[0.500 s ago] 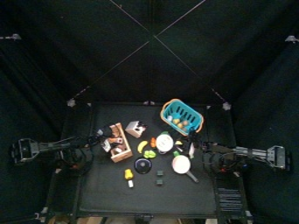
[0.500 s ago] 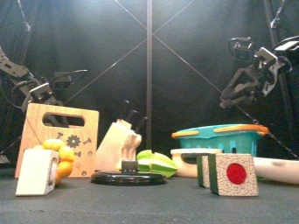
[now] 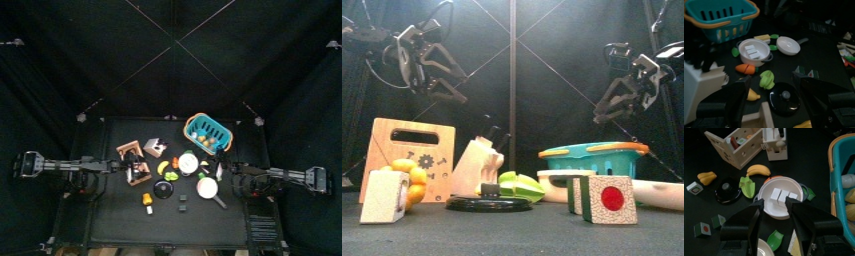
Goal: Grab sushi piece
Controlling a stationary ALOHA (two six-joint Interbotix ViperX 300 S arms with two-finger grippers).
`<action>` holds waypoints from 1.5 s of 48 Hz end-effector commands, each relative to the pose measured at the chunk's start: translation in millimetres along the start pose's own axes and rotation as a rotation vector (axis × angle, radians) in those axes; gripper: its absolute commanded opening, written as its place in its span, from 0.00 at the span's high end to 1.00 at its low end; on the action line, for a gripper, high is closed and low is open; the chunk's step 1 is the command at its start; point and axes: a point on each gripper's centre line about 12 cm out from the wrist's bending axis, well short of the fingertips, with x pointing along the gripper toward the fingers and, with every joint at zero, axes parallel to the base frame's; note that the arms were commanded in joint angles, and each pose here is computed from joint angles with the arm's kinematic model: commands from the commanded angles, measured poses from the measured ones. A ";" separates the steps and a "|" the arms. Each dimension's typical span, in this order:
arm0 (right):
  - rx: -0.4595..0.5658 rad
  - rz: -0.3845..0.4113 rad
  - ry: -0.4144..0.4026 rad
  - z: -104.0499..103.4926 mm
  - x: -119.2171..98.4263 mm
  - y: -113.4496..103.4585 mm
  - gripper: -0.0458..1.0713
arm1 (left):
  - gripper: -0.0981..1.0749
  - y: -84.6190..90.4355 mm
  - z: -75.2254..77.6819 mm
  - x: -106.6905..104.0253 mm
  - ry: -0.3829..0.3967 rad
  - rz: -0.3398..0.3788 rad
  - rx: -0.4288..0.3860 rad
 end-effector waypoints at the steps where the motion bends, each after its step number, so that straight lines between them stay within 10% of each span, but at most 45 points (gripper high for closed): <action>1: 0.003 0.002 -0.014 4.9 0.0 0.3 0.26 | 0.08 -5.5 6.4 27.9 0.010 -0.021 0.029; 12: 0.003 0.003 -0.015 5.1 0.0 0.5 0.26 | 0.08 -44.6 3.3 109.6 0.054 -0.089 0.000; 24: 0.003 0.005 -0.018 5.5 -0.6 0.9 0.26 | 0.08 -46.1 -11.8 145.3 0.098 -0.070 -0.083; 35: 0.001 0.005 -0.018 5.1 -0.8 0.9 0.26 | 0.11 -44.5 -24.8 160.3 0.127 -0.064 -0.080; 50: -0.002 0.004 -0.013 3.2 -0.8 0.5 0.26 | 0.43 -37.6 -13.0 159.5 0.100 -0.053 -0.085; 72: -0.001 0.003 -0.014 3.7 -0.6 0.2 0.26 | 0.44 -36.5 7.8 146.0 0.053 -0.056 -0.079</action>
